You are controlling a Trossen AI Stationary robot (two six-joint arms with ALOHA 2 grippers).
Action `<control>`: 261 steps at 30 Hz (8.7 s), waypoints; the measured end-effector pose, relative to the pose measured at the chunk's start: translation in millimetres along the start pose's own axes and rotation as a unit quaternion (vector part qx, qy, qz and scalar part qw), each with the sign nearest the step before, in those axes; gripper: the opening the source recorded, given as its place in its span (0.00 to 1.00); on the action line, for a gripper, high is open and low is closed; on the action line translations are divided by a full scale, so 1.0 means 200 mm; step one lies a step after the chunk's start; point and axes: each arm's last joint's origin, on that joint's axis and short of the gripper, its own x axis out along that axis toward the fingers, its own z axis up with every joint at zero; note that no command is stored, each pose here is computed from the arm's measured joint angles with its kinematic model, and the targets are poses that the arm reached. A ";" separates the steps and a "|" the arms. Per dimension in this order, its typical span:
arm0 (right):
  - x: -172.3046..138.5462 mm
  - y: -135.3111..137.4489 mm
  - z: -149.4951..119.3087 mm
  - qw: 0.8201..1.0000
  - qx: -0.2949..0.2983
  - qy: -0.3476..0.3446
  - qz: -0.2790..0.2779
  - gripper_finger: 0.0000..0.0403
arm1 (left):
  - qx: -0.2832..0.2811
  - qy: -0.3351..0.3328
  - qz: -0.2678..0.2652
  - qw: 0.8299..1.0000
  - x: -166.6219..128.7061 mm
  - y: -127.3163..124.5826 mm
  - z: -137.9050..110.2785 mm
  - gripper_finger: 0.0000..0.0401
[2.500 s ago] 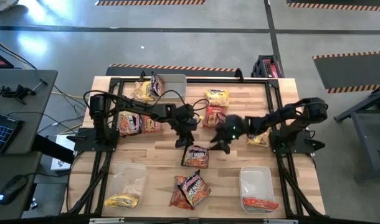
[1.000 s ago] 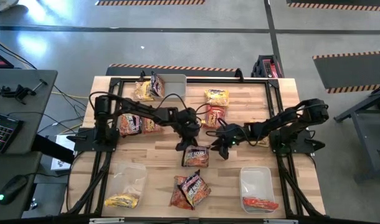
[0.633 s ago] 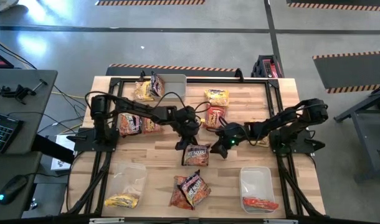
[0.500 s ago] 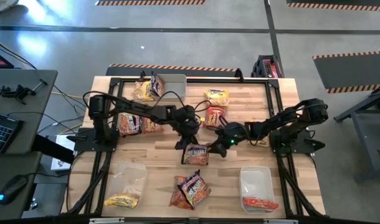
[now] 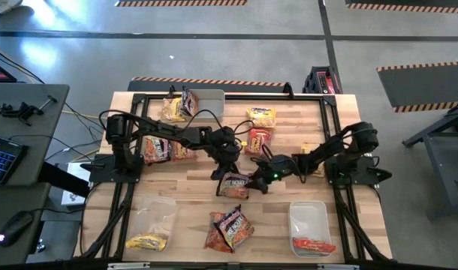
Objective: Sort Maruchan noodles
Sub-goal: Put the middle black noodle pack into the gray bin
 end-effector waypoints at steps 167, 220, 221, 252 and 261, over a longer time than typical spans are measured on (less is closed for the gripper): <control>-0.20 -0.02 0.57 0.912 -0.318 0.021 -0.258 0.00 | -0.638 0.143 0.446 0.610 -1.10 0.91 -0.15 0.21; -0.20 -0.02 0.57 0.914 -0.322 0.027 -0.247 0.00 | -0.339 0.275 0.408 0.802 -1.05 0.80 0.09 0.41; -0.20 -0.02 0.57 0.914 -0.322 0.028 -0.247 0.00 | -0.315 0.282 0.395 0.816 -1.02 0.79 0.09 0.39; -0.20 -0.02 0.57 0.913 -0.325 0.029 -0.246 0.00 | -0.207 0.479 0.321 0.790 -0.72 0.94 -0.22 0.00; -0.20 -0.02 0.56 0.912 -0.323 0.039 -0.249 0.00 | -0.204 0.490 0.328 0.782 -0.72 0.92 -0.21 0.00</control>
